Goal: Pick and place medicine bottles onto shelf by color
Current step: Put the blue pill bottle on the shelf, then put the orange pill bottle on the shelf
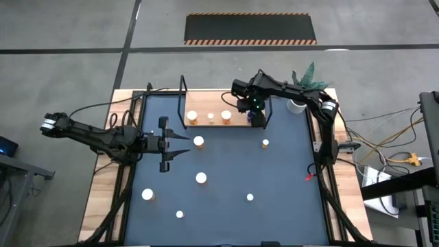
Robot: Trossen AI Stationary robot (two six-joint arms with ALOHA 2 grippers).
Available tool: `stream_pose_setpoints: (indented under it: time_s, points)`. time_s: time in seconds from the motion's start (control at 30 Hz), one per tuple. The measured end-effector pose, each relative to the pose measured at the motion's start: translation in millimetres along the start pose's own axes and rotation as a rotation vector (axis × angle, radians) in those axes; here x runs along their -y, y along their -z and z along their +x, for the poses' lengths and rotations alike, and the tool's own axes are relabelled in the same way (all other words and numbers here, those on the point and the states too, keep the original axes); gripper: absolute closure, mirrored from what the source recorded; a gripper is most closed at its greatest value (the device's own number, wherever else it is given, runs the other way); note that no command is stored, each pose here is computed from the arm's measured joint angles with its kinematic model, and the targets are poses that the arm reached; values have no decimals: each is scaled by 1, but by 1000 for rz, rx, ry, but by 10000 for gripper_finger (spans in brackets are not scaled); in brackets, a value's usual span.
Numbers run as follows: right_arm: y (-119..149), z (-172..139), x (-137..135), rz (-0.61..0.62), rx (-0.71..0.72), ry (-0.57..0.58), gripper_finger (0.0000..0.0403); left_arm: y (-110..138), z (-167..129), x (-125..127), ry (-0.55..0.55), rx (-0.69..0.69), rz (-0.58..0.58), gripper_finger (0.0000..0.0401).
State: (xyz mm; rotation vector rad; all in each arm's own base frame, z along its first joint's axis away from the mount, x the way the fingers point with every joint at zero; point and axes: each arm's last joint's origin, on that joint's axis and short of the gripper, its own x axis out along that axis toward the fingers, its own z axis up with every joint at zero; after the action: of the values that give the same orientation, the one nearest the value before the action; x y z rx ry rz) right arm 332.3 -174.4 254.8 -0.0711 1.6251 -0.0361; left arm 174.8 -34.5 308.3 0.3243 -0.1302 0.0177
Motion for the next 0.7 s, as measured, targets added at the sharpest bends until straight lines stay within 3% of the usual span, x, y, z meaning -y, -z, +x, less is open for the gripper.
stream_pose_setpoints:
  time_s: [0.47, 0.7]
  points:
    - [3, -34, -26, 60, 85, 32, 152, -1, 0, 0, -3, 8, 0, 244]
    - [8, -71, -66, 124, 301, 45, 169, -1, 0, 0, -4, 12, -1, 244]
